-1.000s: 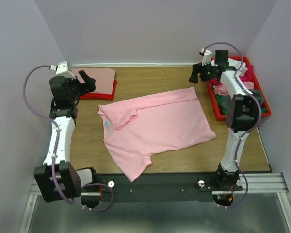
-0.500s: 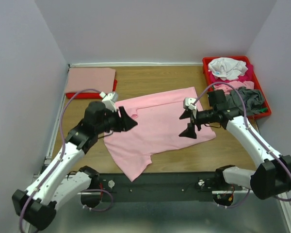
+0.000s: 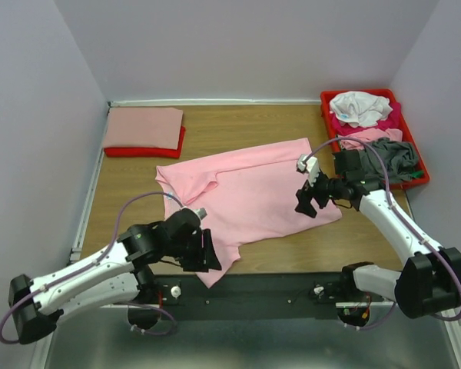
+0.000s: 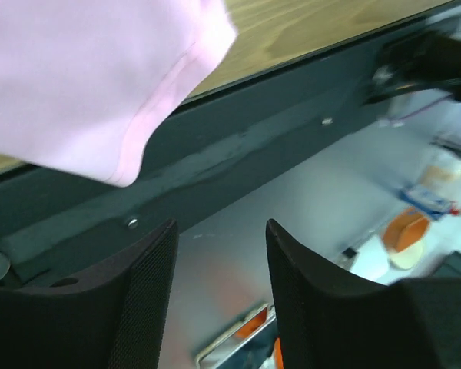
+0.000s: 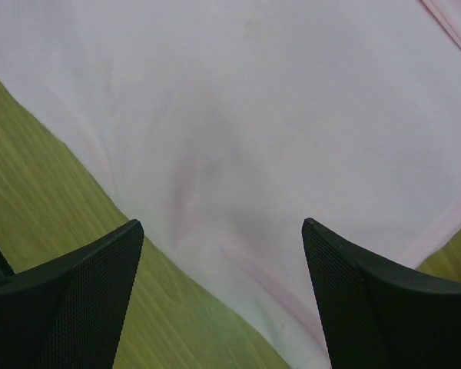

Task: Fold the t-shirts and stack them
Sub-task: Fold the tshirt

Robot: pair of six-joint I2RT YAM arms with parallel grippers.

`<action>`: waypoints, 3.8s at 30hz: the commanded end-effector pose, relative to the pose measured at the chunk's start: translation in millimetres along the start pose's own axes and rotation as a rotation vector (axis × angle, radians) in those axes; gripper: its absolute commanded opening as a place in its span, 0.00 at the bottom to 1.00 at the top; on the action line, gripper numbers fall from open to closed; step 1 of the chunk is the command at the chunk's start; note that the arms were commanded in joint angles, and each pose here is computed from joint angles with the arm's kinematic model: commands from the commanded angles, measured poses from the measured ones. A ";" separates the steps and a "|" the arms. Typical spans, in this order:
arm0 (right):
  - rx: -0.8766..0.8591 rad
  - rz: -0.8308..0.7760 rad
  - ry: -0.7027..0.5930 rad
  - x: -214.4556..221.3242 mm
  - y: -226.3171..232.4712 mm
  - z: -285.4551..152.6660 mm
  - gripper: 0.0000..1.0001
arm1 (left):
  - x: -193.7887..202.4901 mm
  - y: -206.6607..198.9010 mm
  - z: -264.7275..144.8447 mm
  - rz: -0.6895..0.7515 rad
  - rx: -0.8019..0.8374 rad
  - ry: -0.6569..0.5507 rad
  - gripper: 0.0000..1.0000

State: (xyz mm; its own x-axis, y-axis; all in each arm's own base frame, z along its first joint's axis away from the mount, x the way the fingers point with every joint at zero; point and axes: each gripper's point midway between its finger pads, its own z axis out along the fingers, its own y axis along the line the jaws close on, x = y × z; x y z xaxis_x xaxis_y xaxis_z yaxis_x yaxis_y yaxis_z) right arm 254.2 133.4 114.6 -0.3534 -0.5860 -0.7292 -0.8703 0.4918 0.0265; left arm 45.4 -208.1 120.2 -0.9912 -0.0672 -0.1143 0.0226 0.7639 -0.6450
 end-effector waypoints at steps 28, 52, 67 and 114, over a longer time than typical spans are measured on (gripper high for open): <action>0.090 0.073 -0.033 1.2 -18.1 -7.0 0.91 | 33.6 82.4 74.9 -0.554 -0.391 -0.066 0.50; 0.085 0.080 -0.050 -0.3 -15.3 -9.6 0.91 | 2.8 98.5 77.0 -0.534 -0.512 -0.241 0.48; 0.087 0.079 -0.056 -1.4 -15.7 -10.7 0.91 | 1.1 70.3 61.5 -0.503 -0.459 -0.206 0.52; 0.085 0.094 -0.051 0.9 -15.9 -9.9 0.91 | 37.3 91.3 60.7 -0.378 -0.526 -0.007 0.47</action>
State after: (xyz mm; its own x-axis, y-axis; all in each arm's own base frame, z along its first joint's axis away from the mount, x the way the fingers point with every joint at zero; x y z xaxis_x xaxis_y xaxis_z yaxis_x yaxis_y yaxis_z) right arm 266.7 118.5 120.2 -0.4058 -0.5213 -0.7507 -0.8053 0.5924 0.0240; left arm 28.7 -184.4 18.6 -0.9115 -0.4114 -0.0010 -0.4023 0.8918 -0.2069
